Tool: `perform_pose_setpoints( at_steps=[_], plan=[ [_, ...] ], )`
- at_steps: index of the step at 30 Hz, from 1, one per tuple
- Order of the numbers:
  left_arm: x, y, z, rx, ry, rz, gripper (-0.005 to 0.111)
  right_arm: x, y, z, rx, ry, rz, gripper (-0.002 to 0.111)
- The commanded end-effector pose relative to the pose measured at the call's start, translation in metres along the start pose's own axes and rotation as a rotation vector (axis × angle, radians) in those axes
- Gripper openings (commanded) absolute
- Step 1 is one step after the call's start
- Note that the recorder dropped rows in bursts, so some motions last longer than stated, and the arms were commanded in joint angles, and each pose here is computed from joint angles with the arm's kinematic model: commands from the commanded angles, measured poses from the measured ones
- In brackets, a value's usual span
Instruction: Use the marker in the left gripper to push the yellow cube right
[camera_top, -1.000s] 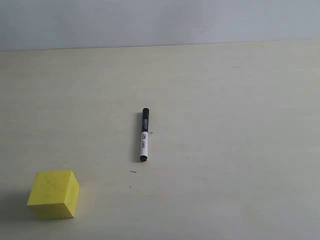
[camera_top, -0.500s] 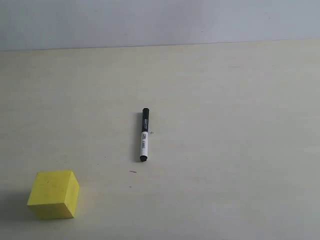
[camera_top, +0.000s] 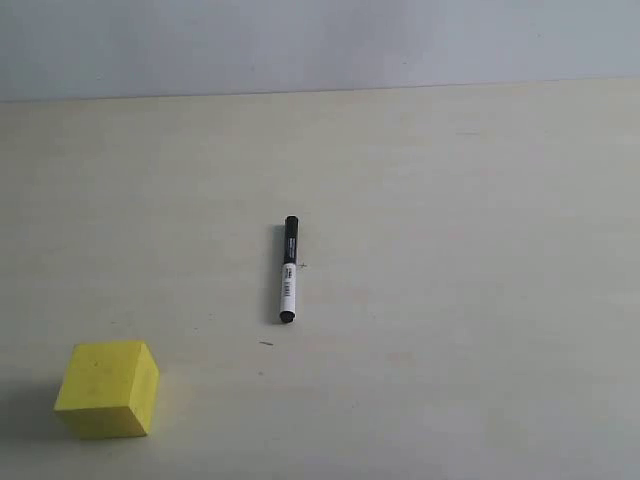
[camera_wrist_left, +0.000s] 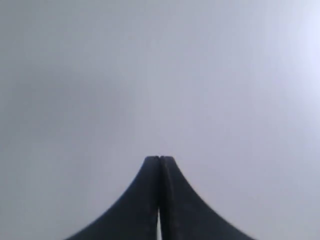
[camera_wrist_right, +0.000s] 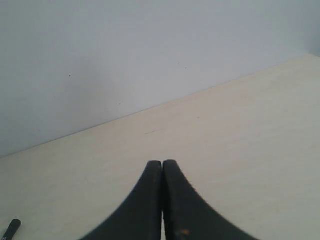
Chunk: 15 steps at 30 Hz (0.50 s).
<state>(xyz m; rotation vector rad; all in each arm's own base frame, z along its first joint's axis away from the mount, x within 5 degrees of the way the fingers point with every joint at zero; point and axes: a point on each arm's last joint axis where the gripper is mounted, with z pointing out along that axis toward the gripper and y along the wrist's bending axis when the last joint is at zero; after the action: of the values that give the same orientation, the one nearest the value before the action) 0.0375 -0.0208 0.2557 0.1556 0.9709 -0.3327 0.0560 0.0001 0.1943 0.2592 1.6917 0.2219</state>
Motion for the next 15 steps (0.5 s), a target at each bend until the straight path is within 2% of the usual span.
perform_pose_setpoints(
  at_steps=[1, 5, 8, 10, 11, 12, 13, 14, 15],
  plan=[
    [-0.012, -0.002, -0.001, 0.029, -0.121, -0.113, 0.0, 0.0, 0.0, 0.0, 0.002, -0.016, 0.0, 0.0],
    [-0.019, 0.008, -0.001, -0.071, -0.192, -0.27, 0.0, 0.0, 0.0, 0.0, 0.002, -0.016, 0.0, 0.0],
    [-0.042, 0.016, 0.008, -0.139, -0.266, -0.35, 0.0, 0.0, 0.0, 0.0, 0.002, -0.016, 0.0, 0.0],
    [-0.06, 0.022, 0.026, -0.198, -0.28, -0.376, 0.0, 0.0, 0.0, 0.0, 0.002, -0.016, 0.0, 0.0],
    [-0.07, 0.027, 0.045, -0.243, -0.251, -0.387, 0.0, 0.0, 0.0, 0.0, 0.002, -0.016, 0.0, 0.0],
    [-0.072, 0.031, 0.06, -0.276, -0.205, -0.394, 0.0, 0.0, 0.0, 0.0, 0.002, -0.016, 0.0, 0.0],
    [-0.074, 0.036, 0.098, -0.31, -0.073, -0.377, 0.0, 0.0, 0.0, 0.0, 0.002, -0.016, 0.0, 0.0],
    [-0.07, 0.039, 0.12, -0.321, 0.031, -0.364, 0.0, 0.0, 0.0, 0.0, 0.002, -0.016, 0.0, 0.0],
    [-0.051, 0.043, 0.167, -0.322, 0.343, -0.313, 0.0, 0.0, 0.0, 0.0, 0.002, -0.016, 0.0, 0.0]
  ],
)
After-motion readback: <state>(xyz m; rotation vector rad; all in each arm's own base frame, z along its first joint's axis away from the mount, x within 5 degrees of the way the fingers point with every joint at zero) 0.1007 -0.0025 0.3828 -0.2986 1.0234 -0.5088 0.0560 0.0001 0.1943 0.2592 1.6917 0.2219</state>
